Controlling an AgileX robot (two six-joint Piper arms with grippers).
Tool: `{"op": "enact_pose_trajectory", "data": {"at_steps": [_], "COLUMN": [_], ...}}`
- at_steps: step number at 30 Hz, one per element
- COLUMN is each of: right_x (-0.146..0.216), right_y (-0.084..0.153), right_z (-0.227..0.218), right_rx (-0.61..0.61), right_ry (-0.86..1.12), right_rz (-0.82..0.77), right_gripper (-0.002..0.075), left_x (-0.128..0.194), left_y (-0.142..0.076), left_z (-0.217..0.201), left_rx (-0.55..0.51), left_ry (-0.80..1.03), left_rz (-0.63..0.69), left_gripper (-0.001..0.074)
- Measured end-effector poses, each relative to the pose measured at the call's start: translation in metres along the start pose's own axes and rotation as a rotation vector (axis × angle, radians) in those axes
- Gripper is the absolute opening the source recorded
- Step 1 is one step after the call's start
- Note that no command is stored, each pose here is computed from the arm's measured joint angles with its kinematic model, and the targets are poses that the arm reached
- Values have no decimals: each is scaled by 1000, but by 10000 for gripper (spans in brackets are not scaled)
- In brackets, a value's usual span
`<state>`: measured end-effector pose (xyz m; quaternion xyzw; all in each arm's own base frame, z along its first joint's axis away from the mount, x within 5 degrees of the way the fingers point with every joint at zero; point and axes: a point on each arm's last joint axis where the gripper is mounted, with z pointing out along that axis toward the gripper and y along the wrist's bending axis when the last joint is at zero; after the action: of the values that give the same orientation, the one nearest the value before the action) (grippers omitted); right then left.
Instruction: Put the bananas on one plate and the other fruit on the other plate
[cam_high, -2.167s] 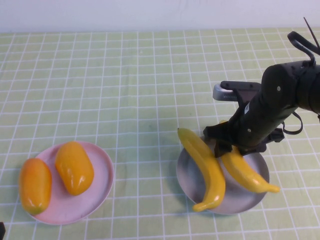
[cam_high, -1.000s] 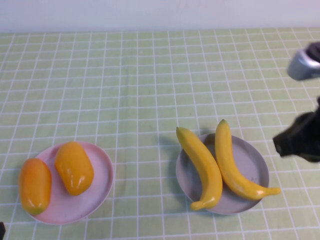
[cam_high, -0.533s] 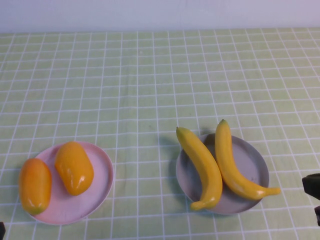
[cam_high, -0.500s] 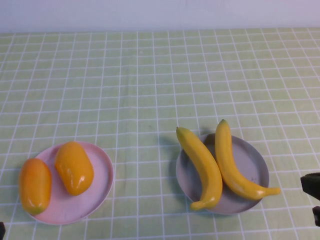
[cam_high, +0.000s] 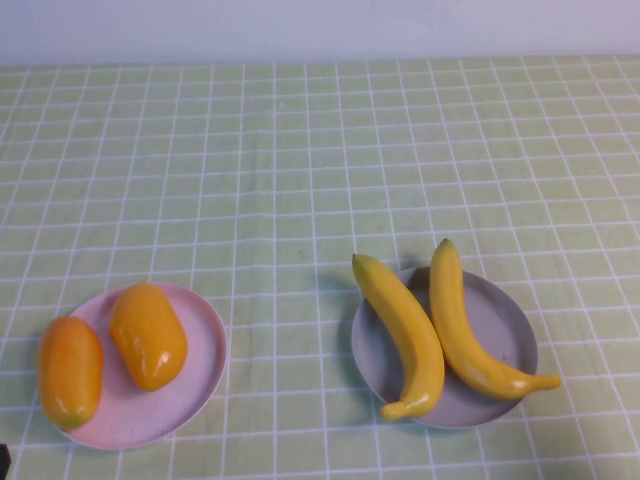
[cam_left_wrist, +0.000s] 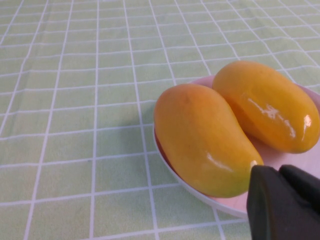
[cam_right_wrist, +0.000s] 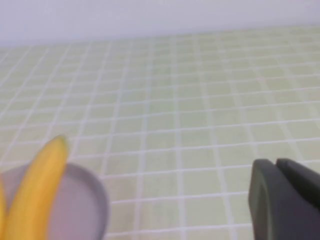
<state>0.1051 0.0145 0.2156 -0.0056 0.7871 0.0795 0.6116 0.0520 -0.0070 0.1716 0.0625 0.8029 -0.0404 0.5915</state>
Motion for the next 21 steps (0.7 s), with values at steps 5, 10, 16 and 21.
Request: {"op": "enact_pose_trajectory", "data": {"at_steps": [5,10,16,21], "right_x": [23,24,41,52], "right_y": [-13,-12,-11,-12], "right_z": [-20,-38,-42,-41], "right_rx": [106,109,109,121], "right_ry": [-122,-235,-101,24], "right_rz": [23,20,24,11], "right_gripper": [-15,-15,-15,-15], "left_x": [0,0,0,0], "left_y": [0,0,0,0], "left_z": [0,0,0,0], "left_rx": [0,0,0,0], "left_ry": [0,0,-2,-2], "left_rz": [0,0,0,0], "left_gripper": [-4,-4,-4,-4]}}
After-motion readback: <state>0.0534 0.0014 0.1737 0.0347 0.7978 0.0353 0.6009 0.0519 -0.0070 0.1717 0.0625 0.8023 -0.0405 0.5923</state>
